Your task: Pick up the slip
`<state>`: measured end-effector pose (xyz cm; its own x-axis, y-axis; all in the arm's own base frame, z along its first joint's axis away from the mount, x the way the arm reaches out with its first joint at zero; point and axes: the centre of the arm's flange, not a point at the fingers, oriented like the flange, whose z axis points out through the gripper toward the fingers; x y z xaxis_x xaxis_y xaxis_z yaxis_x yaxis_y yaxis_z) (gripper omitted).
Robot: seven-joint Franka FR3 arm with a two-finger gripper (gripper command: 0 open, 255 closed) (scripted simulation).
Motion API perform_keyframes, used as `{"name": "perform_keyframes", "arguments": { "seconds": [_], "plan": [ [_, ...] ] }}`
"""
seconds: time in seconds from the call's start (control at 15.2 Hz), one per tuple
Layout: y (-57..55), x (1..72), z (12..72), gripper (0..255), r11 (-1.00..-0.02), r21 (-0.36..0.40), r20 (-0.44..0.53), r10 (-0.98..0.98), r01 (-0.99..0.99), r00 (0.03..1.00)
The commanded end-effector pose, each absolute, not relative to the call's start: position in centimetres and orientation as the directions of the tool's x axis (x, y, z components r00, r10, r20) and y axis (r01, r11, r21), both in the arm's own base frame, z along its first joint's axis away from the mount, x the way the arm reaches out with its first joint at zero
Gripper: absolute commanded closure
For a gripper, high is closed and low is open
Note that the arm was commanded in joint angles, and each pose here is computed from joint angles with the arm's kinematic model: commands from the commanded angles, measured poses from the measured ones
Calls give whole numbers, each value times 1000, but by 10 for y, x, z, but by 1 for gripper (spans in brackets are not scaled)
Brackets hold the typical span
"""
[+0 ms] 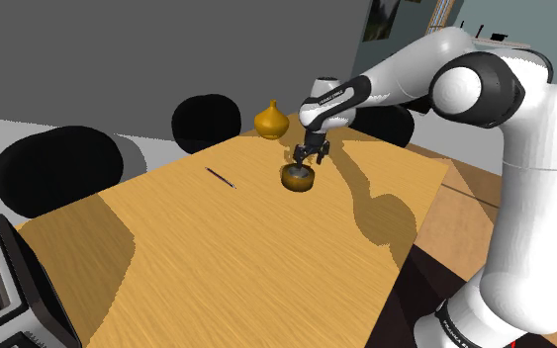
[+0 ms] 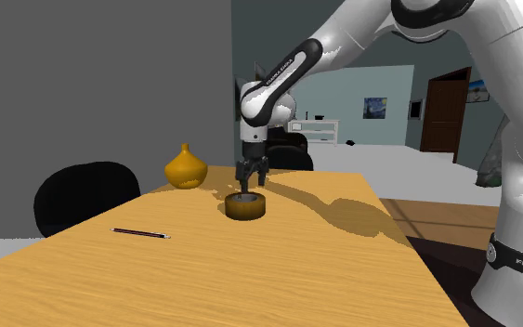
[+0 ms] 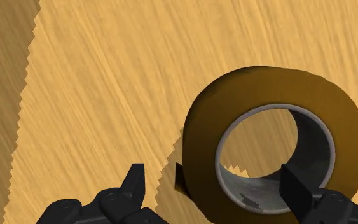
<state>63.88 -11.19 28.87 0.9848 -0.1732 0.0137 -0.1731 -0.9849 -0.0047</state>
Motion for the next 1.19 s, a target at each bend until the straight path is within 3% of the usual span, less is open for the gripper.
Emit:
{"name": "perform_keyframes", "arguments": {
  "seconds": [0.0,0.46,0.53,1.12],
  "plan": [
    [-114,643,278,0,-985,-4,14,-174,-174,985],
    [-114,643,249,0,-985,-4,14,-174,-174,985],
    [-113,643,249,255,-985,-4,14,-174,-174,985],
    [-114,643,249,255,-985,-4,14,-174,-174,985]
  ]
}}
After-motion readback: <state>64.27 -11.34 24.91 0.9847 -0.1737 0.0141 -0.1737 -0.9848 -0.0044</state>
